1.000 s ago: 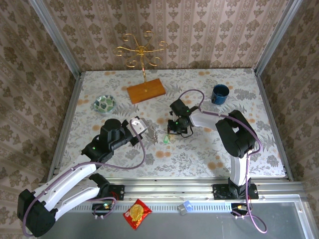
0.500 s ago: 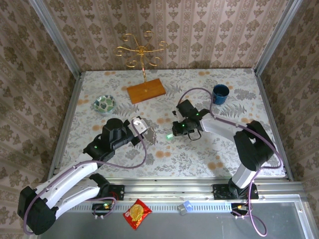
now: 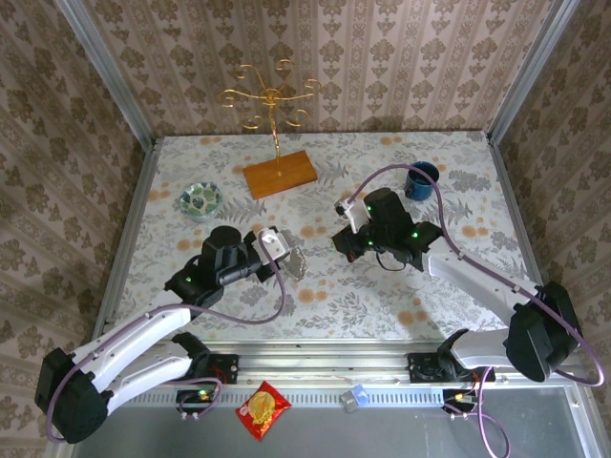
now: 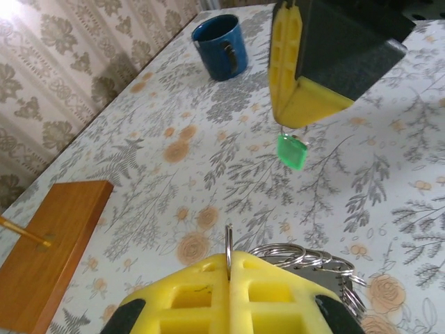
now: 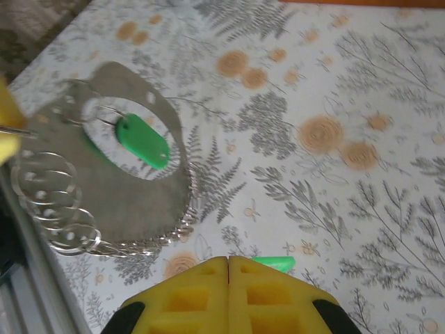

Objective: Put the keys on the keyring

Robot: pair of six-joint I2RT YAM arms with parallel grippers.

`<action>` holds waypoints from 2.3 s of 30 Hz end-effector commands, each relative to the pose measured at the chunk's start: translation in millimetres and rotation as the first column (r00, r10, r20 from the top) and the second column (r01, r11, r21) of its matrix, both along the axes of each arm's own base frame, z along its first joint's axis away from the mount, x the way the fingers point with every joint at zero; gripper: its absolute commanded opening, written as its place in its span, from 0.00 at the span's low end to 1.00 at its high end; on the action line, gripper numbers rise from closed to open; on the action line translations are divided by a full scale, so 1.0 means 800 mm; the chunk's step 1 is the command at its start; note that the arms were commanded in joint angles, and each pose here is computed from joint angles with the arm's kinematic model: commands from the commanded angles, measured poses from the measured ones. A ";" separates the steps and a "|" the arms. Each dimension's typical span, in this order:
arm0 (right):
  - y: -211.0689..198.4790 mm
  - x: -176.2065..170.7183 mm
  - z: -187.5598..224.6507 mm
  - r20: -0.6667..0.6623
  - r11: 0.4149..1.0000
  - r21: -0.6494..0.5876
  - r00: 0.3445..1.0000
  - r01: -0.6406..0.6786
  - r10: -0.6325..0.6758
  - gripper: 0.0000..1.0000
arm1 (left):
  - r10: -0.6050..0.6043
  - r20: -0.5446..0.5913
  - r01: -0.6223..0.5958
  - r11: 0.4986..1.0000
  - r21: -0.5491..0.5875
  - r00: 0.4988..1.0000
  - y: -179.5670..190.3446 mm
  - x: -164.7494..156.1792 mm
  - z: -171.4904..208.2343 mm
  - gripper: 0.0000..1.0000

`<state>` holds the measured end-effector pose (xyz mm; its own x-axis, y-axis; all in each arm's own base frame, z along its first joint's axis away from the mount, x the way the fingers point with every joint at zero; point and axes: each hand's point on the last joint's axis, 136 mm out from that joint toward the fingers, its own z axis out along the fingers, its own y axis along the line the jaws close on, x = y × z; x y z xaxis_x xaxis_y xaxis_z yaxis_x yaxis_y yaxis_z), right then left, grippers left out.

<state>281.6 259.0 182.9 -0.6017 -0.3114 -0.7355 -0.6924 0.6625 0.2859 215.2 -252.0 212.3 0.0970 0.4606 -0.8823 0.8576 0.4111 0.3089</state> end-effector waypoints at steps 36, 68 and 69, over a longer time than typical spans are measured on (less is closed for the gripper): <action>0.068 -0.066 0.077 0.180 0.906 0.096 0.902 -0.413 0.392 0.00 | -0.231 -0.092 0.215 0.964 -0.154 0.969 -0.047 -0.041 0.031 0.00; 0.057 -0.032 0.069 0.143 0.959 0.083 0.956 -0.271 0.257 0.00 | -0.261 -0.080 0.251 0.960 -0.124 0.962 -0.045 -0.050 0.024 0.00; 0.057 -0.032 0.068 0.140 0.960 0.083 0.957 -0.268 0.255 0.00 | -0.260 -0.077 0.250 0.960 -0.123 0.962 -0.044 -0.050 0.025 0.00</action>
